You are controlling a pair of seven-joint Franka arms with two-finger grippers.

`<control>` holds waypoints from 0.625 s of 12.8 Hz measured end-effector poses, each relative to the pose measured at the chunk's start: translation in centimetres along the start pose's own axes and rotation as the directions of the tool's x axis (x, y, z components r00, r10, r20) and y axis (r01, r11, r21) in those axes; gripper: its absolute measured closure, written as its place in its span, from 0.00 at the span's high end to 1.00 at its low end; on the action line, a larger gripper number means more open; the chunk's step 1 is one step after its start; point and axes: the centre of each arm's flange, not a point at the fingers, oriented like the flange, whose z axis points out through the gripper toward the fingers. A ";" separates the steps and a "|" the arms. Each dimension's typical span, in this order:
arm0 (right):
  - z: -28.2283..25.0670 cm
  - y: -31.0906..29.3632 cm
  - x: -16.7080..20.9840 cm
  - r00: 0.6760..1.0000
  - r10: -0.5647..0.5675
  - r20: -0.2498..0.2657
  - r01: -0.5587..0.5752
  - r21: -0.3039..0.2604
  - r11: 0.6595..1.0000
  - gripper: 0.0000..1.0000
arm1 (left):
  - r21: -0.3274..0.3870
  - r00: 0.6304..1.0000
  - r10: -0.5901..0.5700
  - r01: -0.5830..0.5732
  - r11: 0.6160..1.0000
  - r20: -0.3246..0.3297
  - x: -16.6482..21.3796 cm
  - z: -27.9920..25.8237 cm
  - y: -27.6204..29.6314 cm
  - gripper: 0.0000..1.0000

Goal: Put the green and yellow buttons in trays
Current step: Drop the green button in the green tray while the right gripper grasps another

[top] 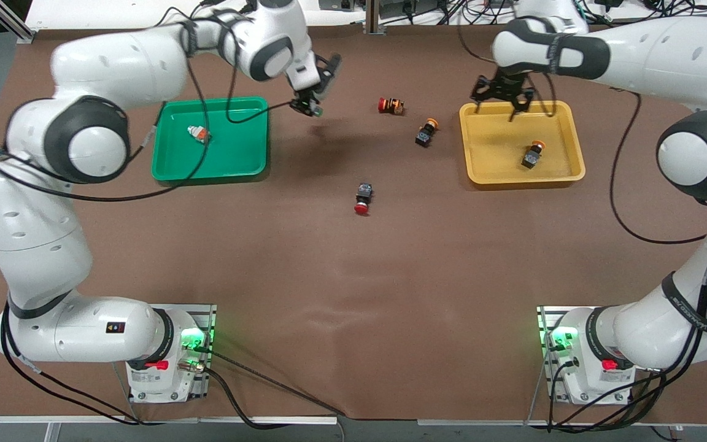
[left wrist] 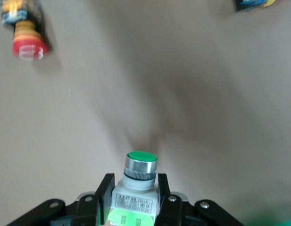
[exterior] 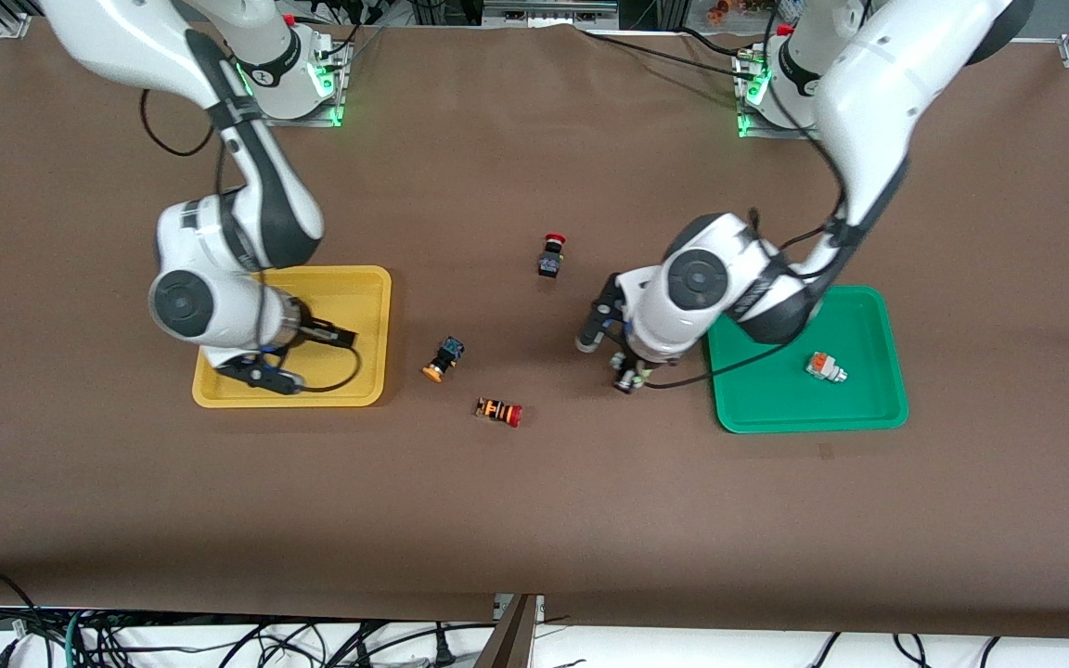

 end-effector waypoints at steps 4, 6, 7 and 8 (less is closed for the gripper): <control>5.3 -9.0 -4.1 0.994 0.097 -0.060 -0.093 0.063 0.994 1.00 | -0.190 0.961 -0.275 0.273 0.943 0.016 -12.3 -3.3 2.8 0.42; 7.4 -10.4 -4.3 0.989 0.119 -0.085 -0.112 0.077 0.991 1.00 | -0.225 0.945 -0.326 0.324 0.919 0.027 -16.2 -0.9 3.8 0.42; 8.3 -10.6 -4.2 0.987 0.126 -0.095 -0.118 0.082 0.990 1.00 | -0.222 0.942 -0.333 0.332 0.917 0.035 -17.2 0.5 3.9 0.42; 8.9 -10.7 -4.0 0.986 0.134 -0.102 -0.125 0.088 0.988 1.00 | -0.211 0.945 -0.326 0.327 0.921 0.042 -17.4 1.8 3.8 0.42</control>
